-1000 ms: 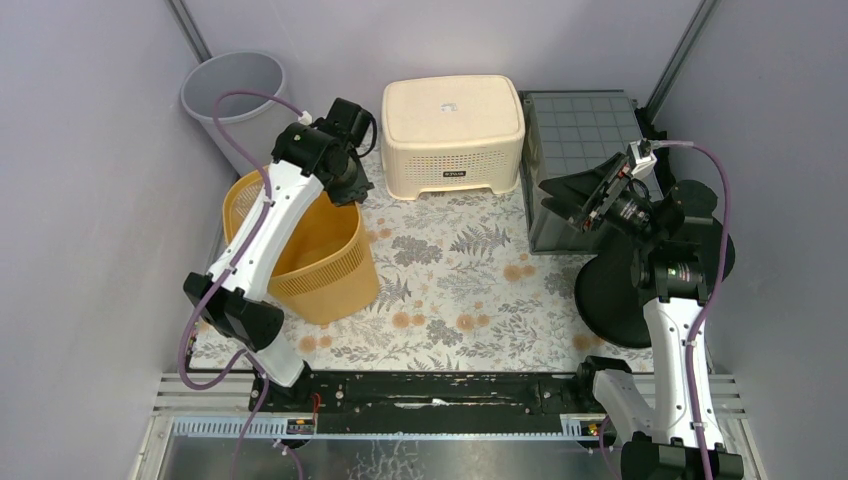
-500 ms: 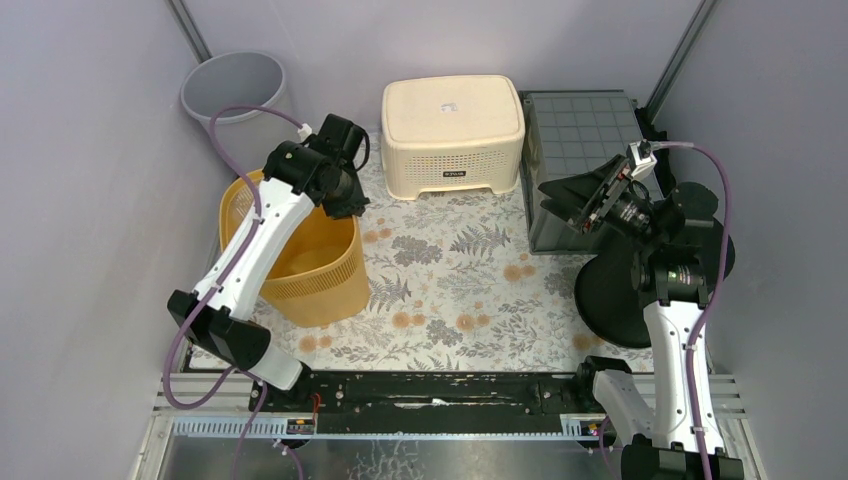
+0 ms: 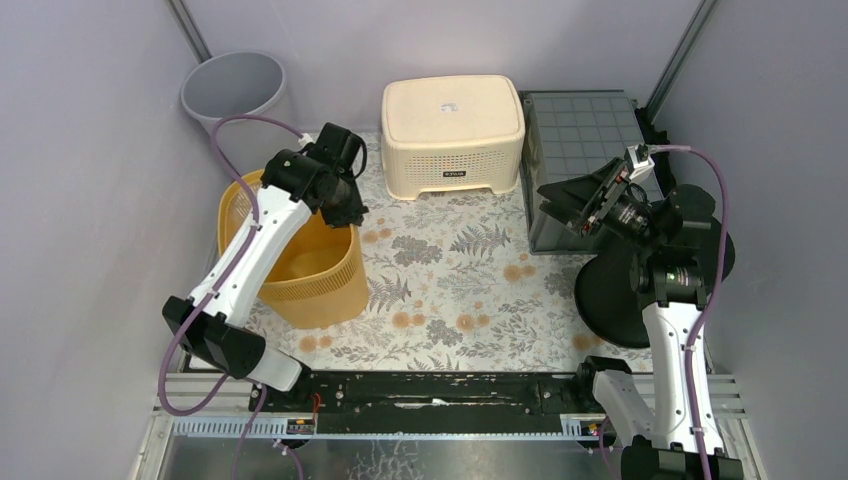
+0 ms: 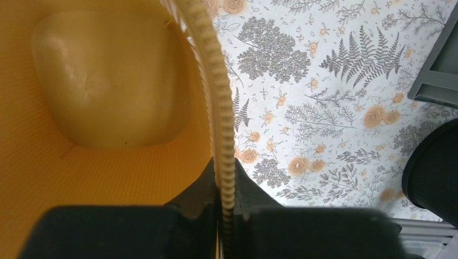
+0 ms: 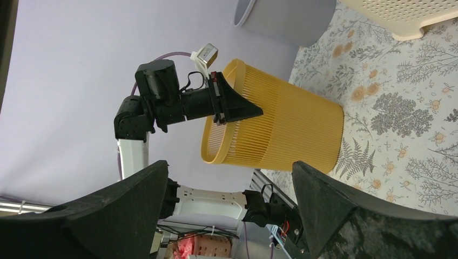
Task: Turn the large container upside down
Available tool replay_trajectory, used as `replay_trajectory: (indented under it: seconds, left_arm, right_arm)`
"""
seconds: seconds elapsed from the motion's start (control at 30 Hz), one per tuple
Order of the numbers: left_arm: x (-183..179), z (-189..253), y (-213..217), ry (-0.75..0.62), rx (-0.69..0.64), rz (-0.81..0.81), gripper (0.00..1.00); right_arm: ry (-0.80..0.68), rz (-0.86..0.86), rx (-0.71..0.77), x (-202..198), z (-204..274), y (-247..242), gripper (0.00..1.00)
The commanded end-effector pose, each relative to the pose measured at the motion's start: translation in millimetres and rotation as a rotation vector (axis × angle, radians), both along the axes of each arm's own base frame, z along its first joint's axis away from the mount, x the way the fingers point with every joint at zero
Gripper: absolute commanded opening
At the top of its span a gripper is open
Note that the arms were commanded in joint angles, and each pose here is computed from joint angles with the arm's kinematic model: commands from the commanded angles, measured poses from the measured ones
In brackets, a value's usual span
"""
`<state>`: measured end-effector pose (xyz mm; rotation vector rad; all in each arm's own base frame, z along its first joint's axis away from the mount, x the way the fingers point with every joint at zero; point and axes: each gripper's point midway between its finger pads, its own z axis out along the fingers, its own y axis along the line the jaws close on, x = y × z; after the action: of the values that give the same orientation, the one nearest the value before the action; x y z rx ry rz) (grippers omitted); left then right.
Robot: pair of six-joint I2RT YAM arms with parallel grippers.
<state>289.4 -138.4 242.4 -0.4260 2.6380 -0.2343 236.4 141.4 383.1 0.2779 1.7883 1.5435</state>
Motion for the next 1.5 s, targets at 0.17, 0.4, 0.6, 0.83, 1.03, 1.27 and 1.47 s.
replay_trajectory:
  seconds: [0.17,0.4,0.6,0.83,1.03,1.27,1.47]
  left_arm:
    - [-24,4,3,0.067,-0.012,-0.041,0.00]
    - [-11,85,-35,-0.231,-0.261,-0.186,0.00]
    - [-10,98,-54,-0.260,-0.374,-0.229,0.00]
    - [-6,142,-89,-0.354,-0.606,-0.316,0.00]
    - [1,187,-108,-0.473,-0.764,-0.372,0.00]
    - [10,219,-115,-0.593,-0.981,-0.391,0.00]
    - [15,251,-125,-0.717,-1.251,-0.442,0.00]
  right_arm:
    - [-0.048,0.033,-0.010,-10,5,5,0.91]
    - [-0.037,0.021,-0.019,-7,4,4,0.91]
    - [-0.035,0.006,-0.020,-7,6,3,0.91]
    - [-0.051,-0.009,-0.034,-9,22,2,0.91]
    - [-0.082,-0.025,-0.044,-14,45,1,0.91]
    - [-0.118,-0.041,-0.047,-22,76,0,0.91]
    - [-0.136,-0.052,-0.068,-26,99,0,0.90]
